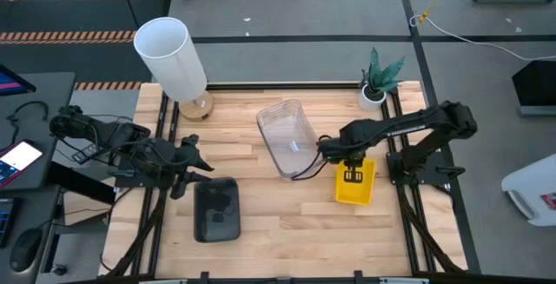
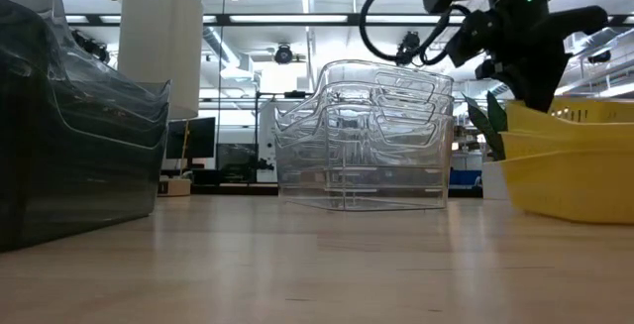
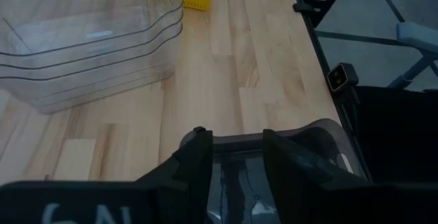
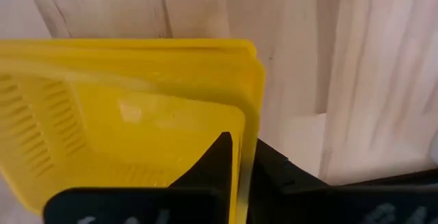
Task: Stack baskets by color
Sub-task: Stack the yellow bin on the top of the stacked yellow bins, then return to Home Position
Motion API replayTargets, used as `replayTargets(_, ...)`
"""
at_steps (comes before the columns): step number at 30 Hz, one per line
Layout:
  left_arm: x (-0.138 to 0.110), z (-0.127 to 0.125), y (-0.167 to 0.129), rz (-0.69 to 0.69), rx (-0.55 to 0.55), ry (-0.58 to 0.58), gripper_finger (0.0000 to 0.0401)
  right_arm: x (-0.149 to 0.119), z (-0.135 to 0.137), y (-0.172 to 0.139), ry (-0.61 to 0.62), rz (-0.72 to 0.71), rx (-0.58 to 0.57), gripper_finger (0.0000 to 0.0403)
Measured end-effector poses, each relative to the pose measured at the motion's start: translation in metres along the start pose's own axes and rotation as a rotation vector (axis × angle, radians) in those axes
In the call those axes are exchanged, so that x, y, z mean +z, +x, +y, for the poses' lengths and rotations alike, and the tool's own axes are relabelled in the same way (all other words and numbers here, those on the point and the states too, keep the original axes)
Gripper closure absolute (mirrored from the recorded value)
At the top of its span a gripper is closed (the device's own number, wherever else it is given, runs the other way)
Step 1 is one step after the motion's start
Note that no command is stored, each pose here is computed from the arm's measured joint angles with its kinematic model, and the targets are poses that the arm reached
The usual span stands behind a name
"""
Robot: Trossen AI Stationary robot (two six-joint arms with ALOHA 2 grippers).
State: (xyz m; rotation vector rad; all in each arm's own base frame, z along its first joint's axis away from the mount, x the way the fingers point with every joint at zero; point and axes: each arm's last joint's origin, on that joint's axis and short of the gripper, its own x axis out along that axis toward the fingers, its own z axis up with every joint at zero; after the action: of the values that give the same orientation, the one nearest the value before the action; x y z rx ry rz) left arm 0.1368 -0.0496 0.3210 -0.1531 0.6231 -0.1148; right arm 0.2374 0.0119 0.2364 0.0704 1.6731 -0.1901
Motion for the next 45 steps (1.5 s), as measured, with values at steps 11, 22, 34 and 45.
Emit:
replayTargets(11, 0.000, 0.000, 0.000, 0.001, 0.000, -0.001, 0.0268, 0.011, 0.002, 0.007, -0.020, -0.032, -0.019, 0.0286)
replayTargets(22, -0.003, -0.001, 0.000, 0.027, -0.009, -0.036, 0.0268, -0.001, -0.003, 0.011, 0.019, -0.154, -0.052, 0.0236)
replayTargets(34, 0.002, -0.011, -0.002, -0.066, -0.008, 0.106, 0.0268, -0.039, -0.009, 0.005, 0.082, -0.617, 0.101, 0.0237)
replayTargets(45, -0.050, -0.013, 0.038, -0.060, -0.049, 0.091, 0.0268, -0.071, -0.008, 0.033, 0.098, -0.962, 0.179, 0.0237)
